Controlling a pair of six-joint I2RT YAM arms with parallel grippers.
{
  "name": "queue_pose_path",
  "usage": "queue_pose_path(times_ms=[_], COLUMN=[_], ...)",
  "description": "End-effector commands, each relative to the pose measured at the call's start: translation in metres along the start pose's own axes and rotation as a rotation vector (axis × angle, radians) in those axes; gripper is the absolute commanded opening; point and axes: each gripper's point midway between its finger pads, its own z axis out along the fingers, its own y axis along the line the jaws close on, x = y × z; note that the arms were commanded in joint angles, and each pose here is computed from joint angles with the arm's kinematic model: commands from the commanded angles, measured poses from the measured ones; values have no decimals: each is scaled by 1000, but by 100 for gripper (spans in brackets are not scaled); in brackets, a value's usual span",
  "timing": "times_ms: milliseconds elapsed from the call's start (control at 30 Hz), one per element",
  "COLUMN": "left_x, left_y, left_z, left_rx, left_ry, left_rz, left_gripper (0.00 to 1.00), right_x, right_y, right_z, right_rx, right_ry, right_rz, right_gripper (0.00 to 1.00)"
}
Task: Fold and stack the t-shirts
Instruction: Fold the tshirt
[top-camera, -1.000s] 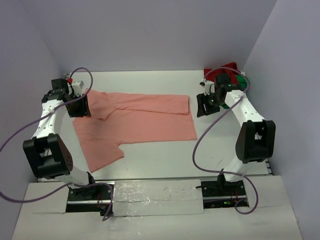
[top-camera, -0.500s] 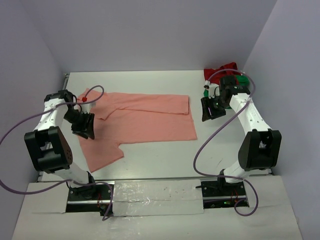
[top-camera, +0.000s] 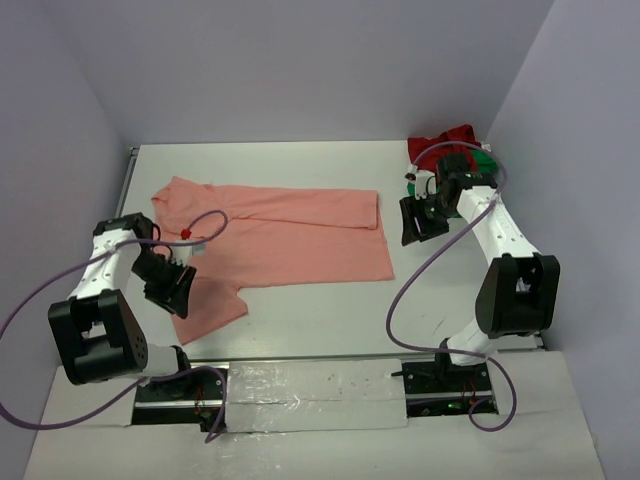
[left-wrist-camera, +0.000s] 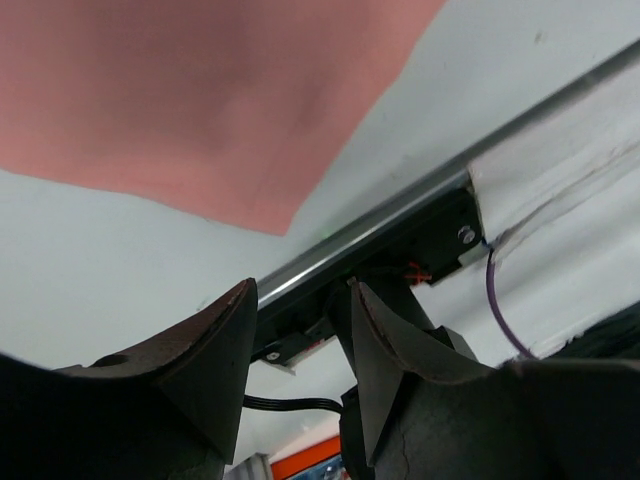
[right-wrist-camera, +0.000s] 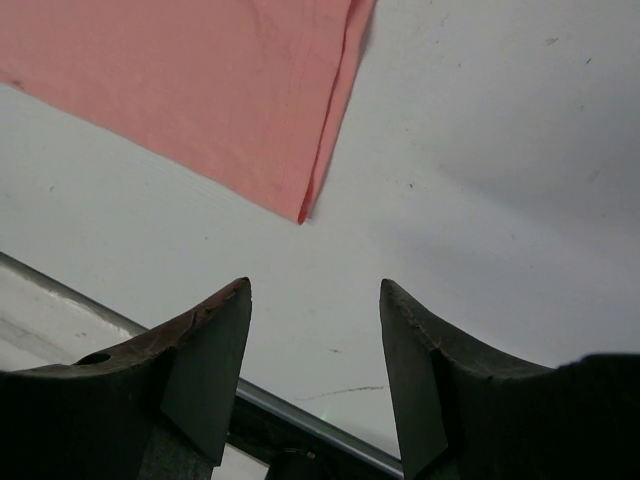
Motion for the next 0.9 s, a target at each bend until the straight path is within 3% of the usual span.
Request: queue_pose_path(times_ms=[0,300,433,500,667,867], left_x=[27,25,-20,-42,-66,-46], left_y=[-9,15,32,21,18,8], left_z=[7,7,-10,-14,2,33], left_rx=[26,-62,-168,-129,-138,-15], left_ry=[95,149,-31,-141,-219,-129], left_rz=[110,207,341,399,451,487], left_gripper=[52,52,50,50,50,50], right_x=[-20,-25,-28,-30,-34,-41], right_y=[0,2,-1,-1,-5,-10], right_z=[-4,-7,2,4,11,16], right_rx=[-20,-26,-32,-39,-37,-36], right_ry=[-51,-76,-63,-67,-60,-59], right_rz=[-18,-38,-32,-31,-30,-28], right_gripper=[61,61,61,61,61,61])
